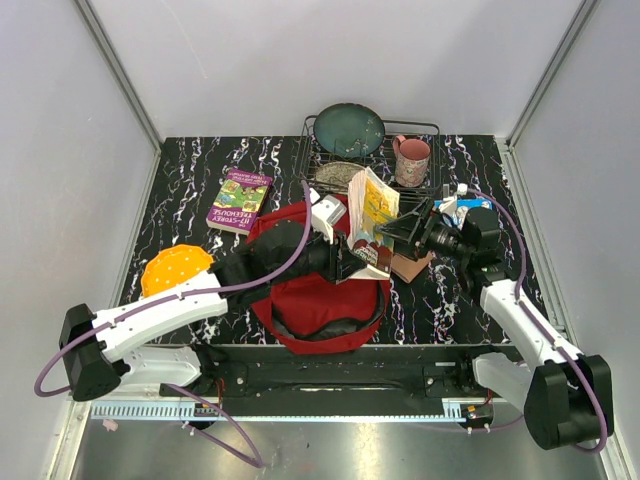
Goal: Pack the student bag
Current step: Pick up the book from the center of the board.
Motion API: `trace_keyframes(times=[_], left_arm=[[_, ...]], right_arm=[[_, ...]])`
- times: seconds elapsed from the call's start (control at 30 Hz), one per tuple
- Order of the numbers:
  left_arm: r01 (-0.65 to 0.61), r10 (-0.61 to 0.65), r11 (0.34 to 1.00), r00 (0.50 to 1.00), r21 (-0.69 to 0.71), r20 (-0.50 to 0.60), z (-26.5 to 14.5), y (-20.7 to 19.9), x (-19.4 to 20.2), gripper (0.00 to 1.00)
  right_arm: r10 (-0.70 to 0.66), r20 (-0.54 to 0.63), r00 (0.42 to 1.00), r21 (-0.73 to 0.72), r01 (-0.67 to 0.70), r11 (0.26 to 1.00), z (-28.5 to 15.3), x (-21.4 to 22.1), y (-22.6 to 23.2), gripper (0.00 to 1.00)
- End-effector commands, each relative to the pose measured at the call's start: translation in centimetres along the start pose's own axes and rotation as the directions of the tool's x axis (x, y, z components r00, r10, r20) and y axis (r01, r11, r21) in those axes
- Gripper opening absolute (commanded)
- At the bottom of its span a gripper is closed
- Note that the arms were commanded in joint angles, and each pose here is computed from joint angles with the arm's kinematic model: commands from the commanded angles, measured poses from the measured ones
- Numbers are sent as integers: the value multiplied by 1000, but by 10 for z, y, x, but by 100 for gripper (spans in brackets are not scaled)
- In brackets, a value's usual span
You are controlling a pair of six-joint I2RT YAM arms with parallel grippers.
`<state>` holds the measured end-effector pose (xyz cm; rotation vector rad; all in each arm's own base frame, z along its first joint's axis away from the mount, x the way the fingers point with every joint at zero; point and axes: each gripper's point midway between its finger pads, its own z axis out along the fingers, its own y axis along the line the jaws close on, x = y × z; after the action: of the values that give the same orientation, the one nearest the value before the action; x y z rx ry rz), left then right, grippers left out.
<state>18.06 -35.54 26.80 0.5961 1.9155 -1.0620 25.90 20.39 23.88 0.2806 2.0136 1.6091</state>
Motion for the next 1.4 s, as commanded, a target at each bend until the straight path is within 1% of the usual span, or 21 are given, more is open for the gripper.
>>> trace_keyframes(times=[0.0,0.07,0.27,0.43,0.5,0.53,0.6,0.67,0.73,0.77,0.83,0.87,0.9,0.93,0.97,1.0,1.03,1.07,1.1,1.2,1.37], left_arm=[[-49,2,980,972,192,237,-19,-50,-66,0],[-47,0,981,971,189,240,-19,-49,-66,0],[-49,-4,979,967,199,255,-21,-49,-68,0],[-28,-31,974,966,224,256,-22,-44,-69,0],[-17,-44,973,966,231,255,-22,-42,-68,0],[-16,-45,973,965,232,257,-22,-41,-69,0],[-11,-48,974,967,228,251,-21,-38,-66,0],[-3,-55,974,967,225,251,-22,-37,-65,0],[0,-56,975,967,222,247,-22,-35,-64,0],[5,-59,976,968,219,242,-21,-34,-63,0],[15,-63,980,971,200,232,-19,-30,-60,0],[22,-65,982,972,188,227,-18,-28,-58,12],[28,-64,986,974,165,217,-17,-23,-55,28],[35,-65,989,975,145,211,-16,-19,-53,47],[38,-64,992,977,124,205,-16,-15,-51,80],[50,-65,996,978,76,199,-17,-6,-47,89],[58,-66,997,977,43,201,-19,0,-47,97],[73,-73,997,976,5,203,-21,8,-45,99],[99,-80,992,972,-73,222,-27,22,-46,99],[211,-157,960,949,-183,274,-39,52,-47,99],[279,-228,953,915,-115,333,-40,66,-61,99]], right_arm=[[-90,36,995,-144,94,985,0,-6,34,82],[-78,28,997,-162,81,983,0,-4,38,78],[-65,5,998,-225,64,972,0,1,44,74],[-85,-15,996,-300,76,951,-1,4,60,60],[-89,-19,996,-305,79,949,-1,5,63,58],[-96,-18,995,-310,86,947,-2,5,66,48],[-98,-16,995,-312,88,946,-3,5,67,42],[-104,-19,994,-316,93,944,-4,6,70,24],[-117,-15,993,-328,106,939,-6,7,75,19],[-123,-14,992,-330,111,938,-6,7,77,5],[-136,-8,991,-322,126,938,-7,6,80,0],[-139,6,990,-312,134,940,-7,4,81,0],[-125,-1,992,-282,119,952,-6,5,76,0],[-169,26,985,-278,170,945,-9,4,81,0],[-168,63,984,-247,179,952,-8,-2,79,0],[-144,60,988,-195,153,969,-8,-2,69,0],[-186,83,979,-190,198,962,-12,-3,75,0],[-174,89,981,-164,187,969,-12,-4,71,0],[-181,94,979,-160,194,968,-13,-4,72,0],[-194,83,977,-180,206,962,-15,-1,79,0],[-176,28,984,-228,178,957,-14,9,81,0]])
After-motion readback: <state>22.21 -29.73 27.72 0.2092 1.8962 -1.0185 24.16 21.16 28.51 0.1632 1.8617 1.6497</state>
